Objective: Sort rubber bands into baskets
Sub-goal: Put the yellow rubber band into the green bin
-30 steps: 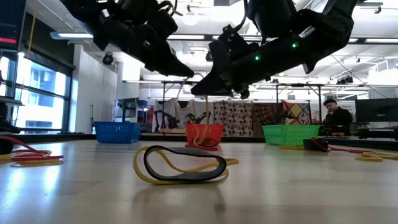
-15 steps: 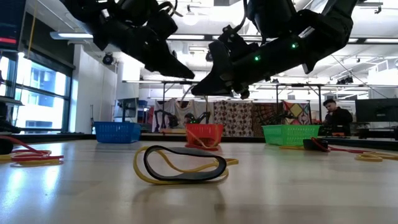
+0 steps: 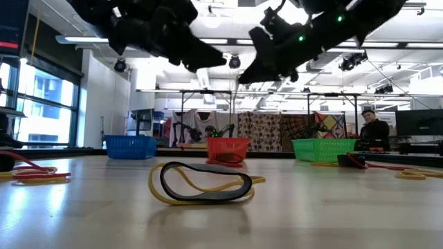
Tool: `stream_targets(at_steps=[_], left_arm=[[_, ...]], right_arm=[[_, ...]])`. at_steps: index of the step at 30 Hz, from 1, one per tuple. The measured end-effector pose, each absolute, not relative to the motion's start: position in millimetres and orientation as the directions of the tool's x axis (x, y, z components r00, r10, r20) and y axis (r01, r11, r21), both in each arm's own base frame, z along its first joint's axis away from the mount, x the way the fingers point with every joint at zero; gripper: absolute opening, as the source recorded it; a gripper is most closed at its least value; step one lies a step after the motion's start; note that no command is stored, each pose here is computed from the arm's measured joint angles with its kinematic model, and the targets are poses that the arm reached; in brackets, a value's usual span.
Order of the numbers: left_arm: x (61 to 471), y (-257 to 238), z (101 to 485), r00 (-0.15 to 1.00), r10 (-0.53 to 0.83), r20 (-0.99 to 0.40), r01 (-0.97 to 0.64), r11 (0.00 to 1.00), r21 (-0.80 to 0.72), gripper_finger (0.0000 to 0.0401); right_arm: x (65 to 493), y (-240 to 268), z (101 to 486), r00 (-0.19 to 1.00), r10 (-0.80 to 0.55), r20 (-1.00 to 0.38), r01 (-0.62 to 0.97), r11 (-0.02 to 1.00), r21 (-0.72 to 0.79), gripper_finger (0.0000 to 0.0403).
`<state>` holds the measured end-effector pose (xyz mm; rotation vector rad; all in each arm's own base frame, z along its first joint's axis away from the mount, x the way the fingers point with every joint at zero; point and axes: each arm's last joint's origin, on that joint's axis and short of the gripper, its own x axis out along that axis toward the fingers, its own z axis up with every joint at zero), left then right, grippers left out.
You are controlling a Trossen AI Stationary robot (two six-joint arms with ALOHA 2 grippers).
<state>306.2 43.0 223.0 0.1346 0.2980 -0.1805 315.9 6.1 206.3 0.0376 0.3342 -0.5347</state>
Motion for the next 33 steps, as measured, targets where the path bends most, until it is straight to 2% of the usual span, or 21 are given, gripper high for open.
stream_targets(at_steps=[6,15,23,33], left_arm=[[313.0,44.1,221.5,0.956,-0.157,-0.247,0.186,0.978,0.097,0.0164],[325.5,44.4,201.0,0.949,-0.196,-0.246,0.217,0.974,0.060,0.0164],[333.9,42.1,194.7,0.957,-0.227,-0.180,0.239,0.970,0.047,0.0164],[334.4,40.9,195.0,0.958,-0.230,-0.172,0.241,0.970,0.044,0.0164]], right_arm=[[289.8,-13.7,232.5,0.714,-0.615,-0.335,0.619,0.778,-0.109,0.0000],[250.4,-44.6,258.2,0.534,-0.776,-0.336,0.758,0.616,-0.217,0.0000],[229.8,-66.8,252.6,0.342,-0.856,-0.388,0.842,0.462,-0.278,0.0000],[210.0,-91.6,227.9,0.161,-0.900,-0.406,0.894,0.307,-0.325,0.0000]])
